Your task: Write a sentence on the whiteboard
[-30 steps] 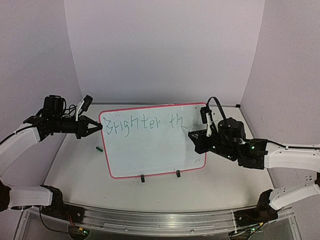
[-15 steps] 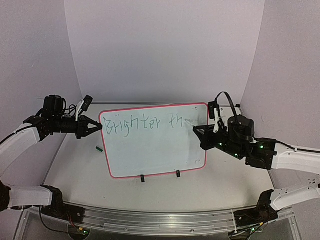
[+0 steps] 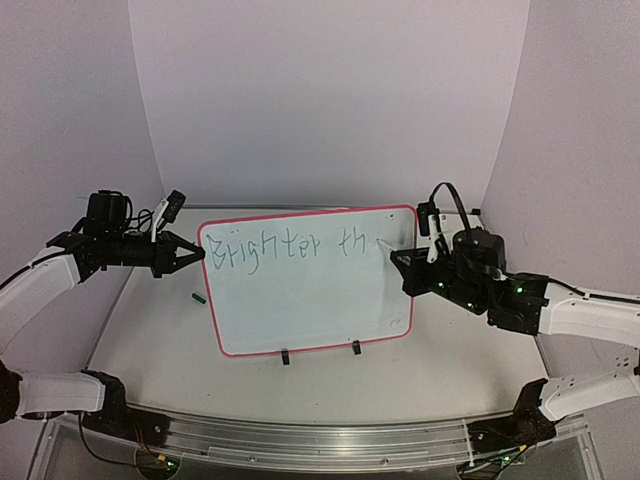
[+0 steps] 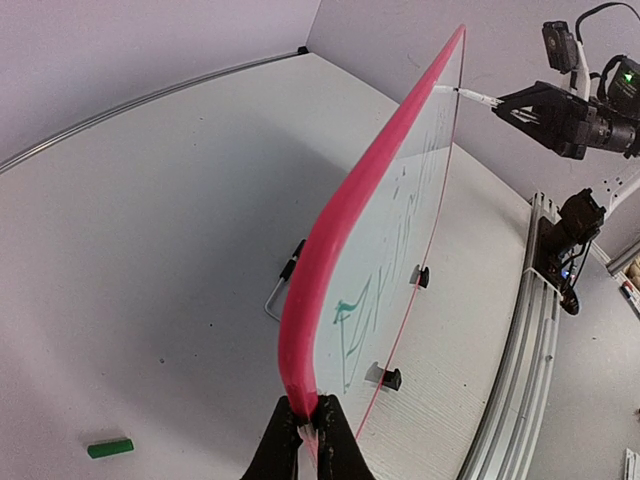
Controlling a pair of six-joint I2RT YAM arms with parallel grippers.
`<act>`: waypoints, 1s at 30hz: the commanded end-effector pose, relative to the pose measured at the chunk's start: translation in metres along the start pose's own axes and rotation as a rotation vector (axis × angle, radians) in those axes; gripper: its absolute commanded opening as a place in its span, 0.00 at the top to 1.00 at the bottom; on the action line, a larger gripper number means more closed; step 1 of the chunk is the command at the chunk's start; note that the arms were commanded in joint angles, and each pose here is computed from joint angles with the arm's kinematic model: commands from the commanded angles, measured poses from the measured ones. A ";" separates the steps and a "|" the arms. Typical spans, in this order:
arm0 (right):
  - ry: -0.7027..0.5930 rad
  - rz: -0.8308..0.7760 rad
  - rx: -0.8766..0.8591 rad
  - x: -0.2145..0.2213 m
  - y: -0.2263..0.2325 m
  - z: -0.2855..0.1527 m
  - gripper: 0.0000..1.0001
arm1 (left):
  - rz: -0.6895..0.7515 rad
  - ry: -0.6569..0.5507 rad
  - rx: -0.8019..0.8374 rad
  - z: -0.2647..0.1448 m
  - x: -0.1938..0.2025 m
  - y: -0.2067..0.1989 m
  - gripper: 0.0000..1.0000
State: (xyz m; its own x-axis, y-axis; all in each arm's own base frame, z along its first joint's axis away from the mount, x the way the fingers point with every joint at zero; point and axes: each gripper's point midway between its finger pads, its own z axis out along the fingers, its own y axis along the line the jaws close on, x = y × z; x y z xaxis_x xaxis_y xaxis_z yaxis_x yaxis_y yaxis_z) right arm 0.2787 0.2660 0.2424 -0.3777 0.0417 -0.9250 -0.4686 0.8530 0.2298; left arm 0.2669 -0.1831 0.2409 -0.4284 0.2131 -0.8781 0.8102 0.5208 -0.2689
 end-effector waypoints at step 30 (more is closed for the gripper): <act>0.014 0.035 -0.056 0.003 0.006 0.004 1.00 | -0.027 0.080 0.008 0.010 0.021 0.000 1.00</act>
State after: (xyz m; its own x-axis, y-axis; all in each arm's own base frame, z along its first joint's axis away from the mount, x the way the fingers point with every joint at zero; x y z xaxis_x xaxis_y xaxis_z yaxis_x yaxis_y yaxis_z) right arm 0.2770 0.2808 0.2327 -0.4135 0.0238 -0.9102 -0.5232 0.8119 0.2589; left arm 0.2687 -0.1834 0.2403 -0.4296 0.2115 -0.8779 0.8094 0.5213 -0.2705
